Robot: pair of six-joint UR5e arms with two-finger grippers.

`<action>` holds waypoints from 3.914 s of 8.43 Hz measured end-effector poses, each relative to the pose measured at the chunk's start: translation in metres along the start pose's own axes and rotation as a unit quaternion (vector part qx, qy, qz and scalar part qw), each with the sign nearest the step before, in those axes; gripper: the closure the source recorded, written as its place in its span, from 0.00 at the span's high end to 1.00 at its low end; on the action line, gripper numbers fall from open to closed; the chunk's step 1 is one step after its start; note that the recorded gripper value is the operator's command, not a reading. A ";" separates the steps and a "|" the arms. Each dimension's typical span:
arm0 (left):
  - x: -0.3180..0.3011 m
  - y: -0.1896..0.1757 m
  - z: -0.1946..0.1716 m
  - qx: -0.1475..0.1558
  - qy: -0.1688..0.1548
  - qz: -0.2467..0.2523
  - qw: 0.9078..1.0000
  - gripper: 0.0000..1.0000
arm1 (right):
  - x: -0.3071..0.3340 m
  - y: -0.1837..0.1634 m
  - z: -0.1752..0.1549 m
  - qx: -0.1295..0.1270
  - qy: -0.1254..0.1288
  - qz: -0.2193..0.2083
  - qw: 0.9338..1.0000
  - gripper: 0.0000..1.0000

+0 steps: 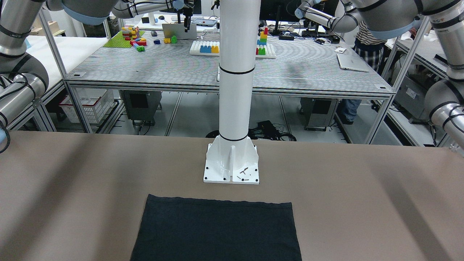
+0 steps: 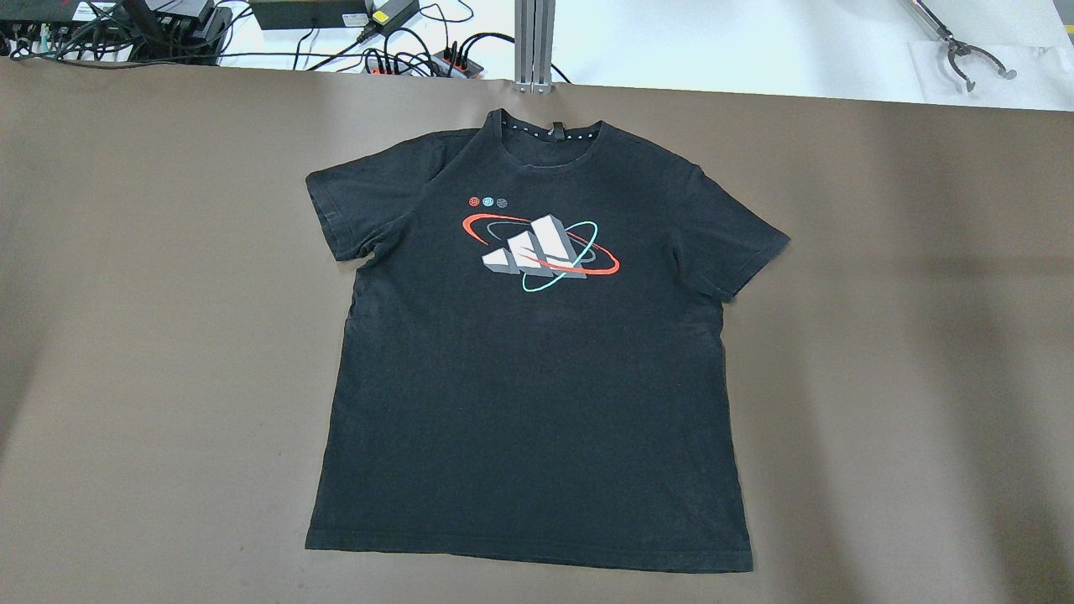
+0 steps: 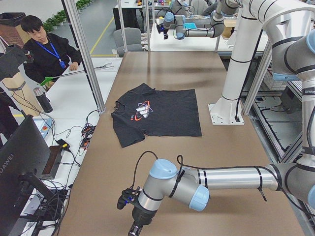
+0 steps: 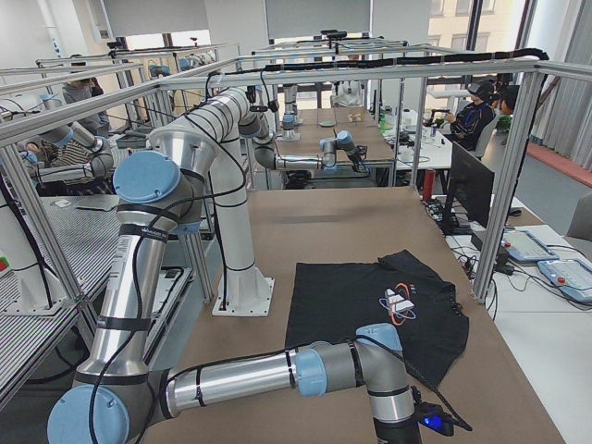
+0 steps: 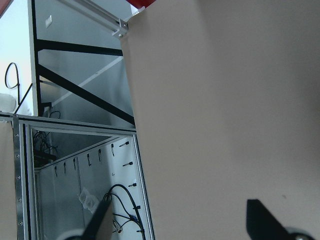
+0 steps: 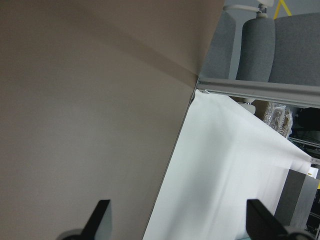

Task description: Fold clothes

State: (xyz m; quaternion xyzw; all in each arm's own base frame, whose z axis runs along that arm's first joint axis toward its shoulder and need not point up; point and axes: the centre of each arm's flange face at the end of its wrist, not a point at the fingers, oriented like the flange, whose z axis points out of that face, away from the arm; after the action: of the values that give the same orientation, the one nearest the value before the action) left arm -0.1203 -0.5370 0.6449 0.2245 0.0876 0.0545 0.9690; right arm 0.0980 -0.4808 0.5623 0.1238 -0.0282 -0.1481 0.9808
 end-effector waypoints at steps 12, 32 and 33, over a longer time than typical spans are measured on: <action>0.079 -0.129 -0.027 0.069 0.044 0.048 0.996 0.95 | -0.016 -0.085 -0.025 0.063 -0.011 0.088 0.994 0.94; 0.490 -0.316 0.002 0.005 0.325 -0.088 0.942 0.01 | -0.303 -0.281 0.011 0.112 -0.182 0.213 0.954 0.93; 0.490 -0.318 0.000 0.005 0.328 -0.087 0.941 0.00 | -0.303 -0.280 0.011 0.112 -0.181 0.213 0.954 0.93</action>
State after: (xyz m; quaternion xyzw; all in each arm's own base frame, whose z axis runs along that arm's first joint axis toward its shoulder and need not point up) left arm 0.3805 -0.7494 0.4320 0.1909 0.4200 0.0402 0.8863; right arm -0.2719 -0.6525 0.4969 0.1947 -0.2477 0.0478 0.9479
